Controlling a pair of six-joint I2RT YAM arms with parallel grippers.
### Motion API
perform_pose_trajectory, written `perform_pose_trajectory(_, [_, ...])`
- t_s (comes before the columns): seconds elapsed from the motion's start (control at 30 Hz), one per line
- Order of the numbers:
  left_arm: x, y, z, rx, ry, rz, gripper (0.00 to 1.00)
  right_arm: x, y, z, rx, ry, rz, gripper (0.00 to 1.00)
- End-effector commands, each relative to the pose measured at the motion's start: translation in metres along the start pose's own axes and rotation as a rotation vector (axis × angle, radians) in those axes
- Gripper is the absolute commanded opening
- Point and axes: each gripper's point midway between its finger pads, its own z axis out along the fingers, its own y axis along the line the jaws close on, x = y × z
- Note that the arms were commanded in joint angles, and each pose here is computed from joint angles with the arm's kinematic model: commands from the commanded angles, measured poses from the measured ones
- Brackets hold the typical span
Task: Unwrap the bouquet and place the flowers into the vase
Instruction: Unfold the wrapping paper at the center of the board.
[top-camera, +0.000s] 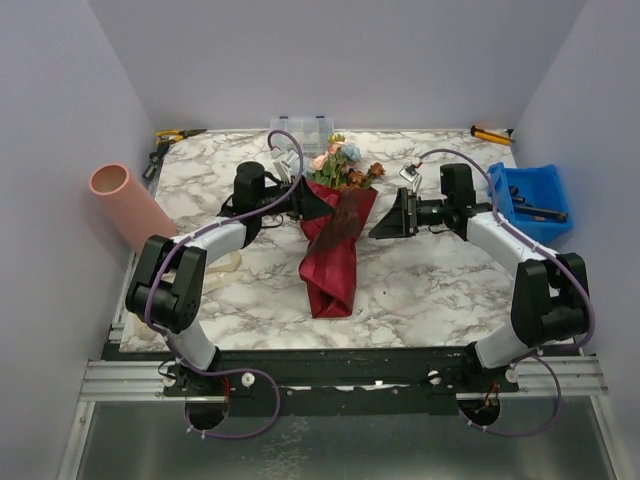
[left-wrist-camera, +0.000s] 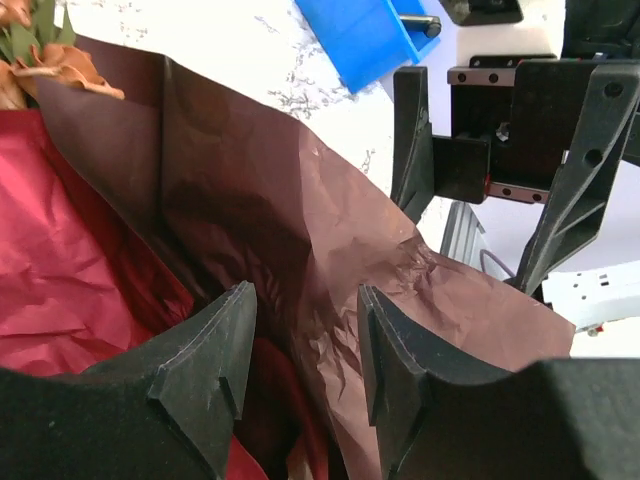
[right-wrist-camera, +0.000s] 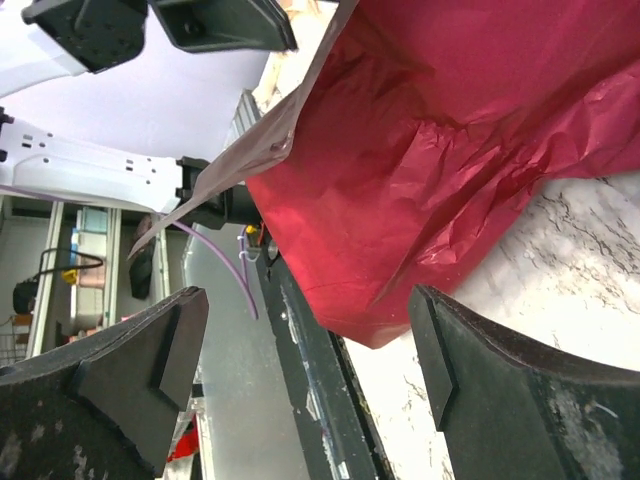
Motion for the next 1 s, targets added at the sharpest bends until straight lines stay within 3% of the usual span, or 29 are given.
perform_pose_trajectory(0.0, [0.018,-0.006,0.011,0.059,0.039,-0.044,0.50,-0.005,0.007,0.004,-0.076,0.000,0.038,0.92])
perform_pose_trajectory(0.43, [0.035,-0.034,0.043,0.129,0.087,0.025,0.50,-0.004,0.013,0.009,-0.155,0.007,0.098,0.93])
perform_pose_trajectory(0.6, [0.036,-0.040,0.052,0.147,0.099,0.026,0.50,-0.004,0.013,0.009,-0.160,0.011,0.095,0.61])
perform_pose_trajectory(0.7, [0.034,-0.045,0.054,0.160,0.100,0.035,0.50,0.000,0.010,0.008,-0.132,0.012,0.085,0.34])
perform_pose_trajectory(0.8, [0.032,-0.047,0.053,0.159,0.098,0.050,0.53,0.002,0.006,0.005,-0.051,0.031,0.049,0.01])
perform_pose_trajectory(0.97, [0.015,-0.036,0.042,0.076,0.039,0.158,0.65,0.007,-0.006,-0.015,0.158,0.100,-0.082,0.00])
